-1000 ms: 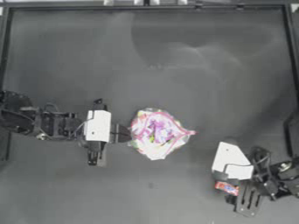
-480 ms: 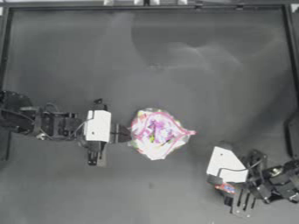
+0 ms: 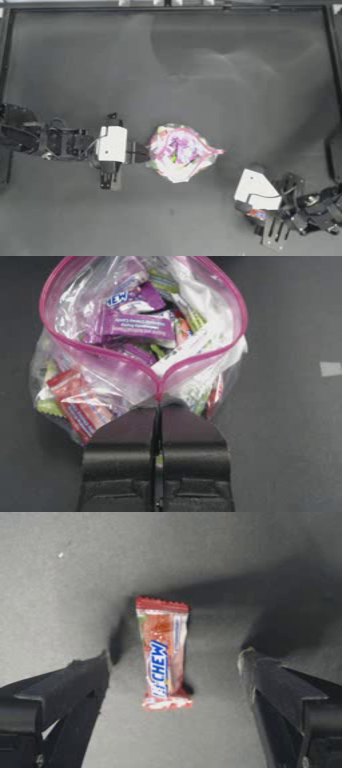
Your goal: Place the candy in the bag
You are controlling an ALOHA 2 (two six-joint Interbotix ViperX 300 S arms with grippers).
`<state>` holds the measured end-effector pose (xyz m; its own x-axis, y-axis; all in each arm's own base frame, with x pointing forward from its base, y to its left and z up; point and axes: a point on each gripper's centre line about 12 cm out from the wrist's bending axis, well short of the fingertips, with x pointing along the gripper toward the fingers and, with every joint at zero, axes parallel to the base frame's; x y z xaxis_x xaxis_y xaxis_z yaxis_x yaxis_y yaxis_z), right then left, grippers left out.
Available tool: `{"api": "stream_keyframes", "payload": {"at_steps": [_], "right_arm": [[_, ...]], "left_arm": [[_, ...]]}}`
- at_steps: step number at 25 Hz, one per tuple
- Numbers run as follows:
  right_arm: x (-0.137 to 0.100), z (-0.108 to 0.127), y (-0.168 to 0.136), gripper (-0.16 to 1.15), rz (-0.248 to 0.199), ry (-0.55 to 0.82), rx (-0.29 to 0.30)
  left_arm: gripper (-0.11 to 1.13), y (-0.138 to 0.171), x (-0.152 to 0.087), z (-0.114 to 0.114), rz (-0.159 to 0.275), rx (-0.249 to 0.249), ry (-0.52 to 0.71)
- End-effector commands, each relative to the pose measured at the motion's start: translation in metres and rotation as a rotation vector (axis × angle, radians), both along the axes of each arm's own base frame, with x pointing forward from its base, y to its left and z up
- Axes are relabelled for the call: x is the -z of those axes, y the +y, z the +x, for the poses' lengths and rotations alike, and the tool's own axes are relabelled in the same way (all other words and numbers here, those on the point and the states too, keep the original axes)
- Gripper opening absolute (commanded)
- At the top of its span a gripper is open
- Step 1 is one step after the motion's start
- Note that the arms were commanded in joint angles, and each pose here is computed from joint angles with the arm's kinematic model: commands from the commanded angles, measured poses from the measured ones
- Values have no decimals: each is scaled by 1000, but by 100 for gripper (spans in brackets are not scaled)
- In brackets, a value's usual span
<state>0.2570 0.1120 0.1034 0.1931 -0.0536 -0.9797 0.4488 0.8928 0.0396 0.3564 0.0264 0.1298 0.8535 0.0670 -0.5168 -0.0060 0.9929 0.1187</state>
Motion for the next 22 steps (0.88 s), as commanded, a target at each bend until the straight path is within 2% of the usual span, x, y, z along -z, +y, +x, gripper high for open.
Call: {"api": "stream_keyframes", "payload": {"at_steps": [1, 4, 7, 15, 22], "right_arm": [[-7, 5, 5, 101, 10, -27, -5], [-5, 6, 6, 99, 9, -24, 0], [-4, 7, 6, 90, 8, -21, 2], [1, 4, 8, 46, 5, 0, -3], [-6, 8, 10, 44, 11, -24, -9]], "left_arm": [[4, 1, -18, 5, 3, -3, -55], [4, 0, -18, 6, 3, -1, -55], [4, 0, -18, 6, 3, -1, -55], [4, -1, -18, 5, 1, 3, -54], [4, -1, -18, 6, 1, 3, -54]]}}
